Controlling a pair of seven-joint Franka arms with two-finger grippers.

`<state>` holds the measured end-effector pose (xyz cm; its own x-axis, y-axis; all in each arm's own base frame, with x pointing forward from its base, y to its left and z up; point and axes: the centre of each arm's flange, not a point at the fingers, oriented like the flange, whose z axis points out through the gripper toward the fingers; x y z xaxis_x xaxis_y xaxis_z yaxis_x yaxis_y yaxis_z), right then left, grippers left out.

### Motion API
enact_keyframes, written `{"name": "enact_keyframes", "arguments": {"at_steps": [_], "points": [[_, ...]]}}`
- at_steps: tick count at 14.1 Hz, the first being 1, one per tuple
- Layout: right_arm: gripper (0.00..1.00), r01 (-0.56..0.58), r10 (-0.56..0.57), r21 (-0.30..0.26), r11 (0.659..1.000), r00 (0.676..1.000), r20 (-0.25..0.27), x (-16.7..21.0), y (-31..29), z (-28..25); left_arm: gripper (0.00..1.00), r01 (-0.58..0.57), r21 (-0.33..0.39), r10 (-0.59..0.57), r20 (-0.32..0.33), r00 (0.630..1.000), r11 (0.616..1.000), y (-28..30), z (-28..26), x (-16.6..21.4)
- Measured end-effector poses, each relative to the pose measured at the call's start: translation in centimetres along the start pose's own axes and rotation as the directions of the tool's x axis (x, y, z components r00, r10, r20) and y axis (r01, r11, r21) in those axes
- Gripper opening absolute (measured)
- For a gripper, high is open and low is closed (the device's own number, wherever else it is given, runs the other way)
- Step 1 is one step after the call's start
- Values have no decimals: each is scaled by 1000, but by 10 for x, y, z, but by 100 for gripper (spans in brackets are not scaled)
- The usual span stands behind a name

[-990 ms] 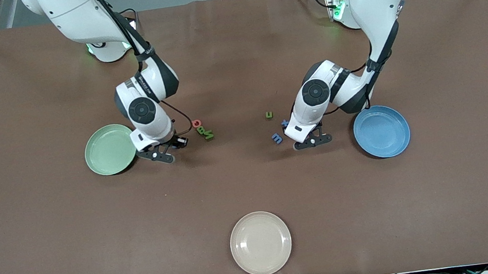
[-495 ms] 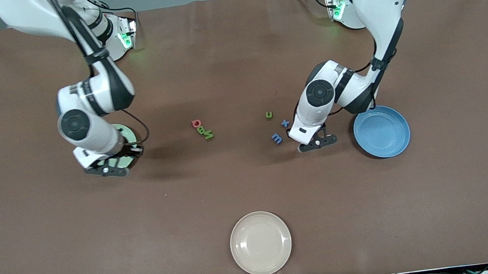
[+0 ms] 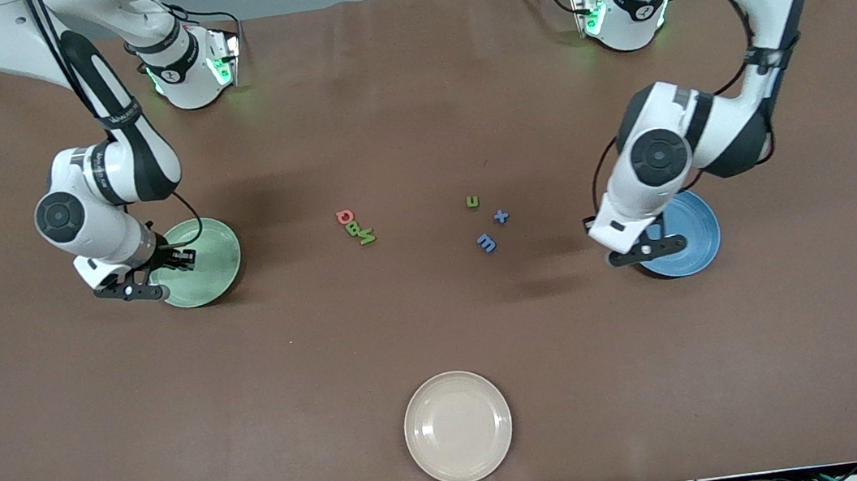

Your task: Sort upper and lower case letters into plates

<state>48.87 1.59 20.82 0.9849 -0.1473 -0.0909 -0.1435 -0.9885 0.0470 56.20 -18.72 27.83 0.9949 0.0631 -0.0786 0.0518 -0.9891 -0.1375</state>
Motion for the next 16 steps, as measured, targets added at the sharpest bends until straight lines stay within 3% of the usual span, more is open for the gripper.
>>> {"name": "enact_keyframes", "arguments": {"at_steps": [3, 4, 10, 16], "points": [[34, 13, -13, -1, 1000, 1000, 9, -9, -5, 8, 28, -57, 0, 57, 48, 997, 998, -55, 23, 7], [39, 15, -15, 0, 1000, 1000, 9, -10, -6, 8, 28, -69, -5, 69, 57, 996, 998, -73, 31, 9], [96, -31, 30, 28, 999, 999, 26, -7, -41, -12, 28, -126, 22, 125, 33, 992, 992, -121, 70, 9], [100, -174, 178, 93, 980, 984, -32, -47, -194, -44, 28, -137, 19, 137, 30, 990, 990, -133, 101, 12]]}}
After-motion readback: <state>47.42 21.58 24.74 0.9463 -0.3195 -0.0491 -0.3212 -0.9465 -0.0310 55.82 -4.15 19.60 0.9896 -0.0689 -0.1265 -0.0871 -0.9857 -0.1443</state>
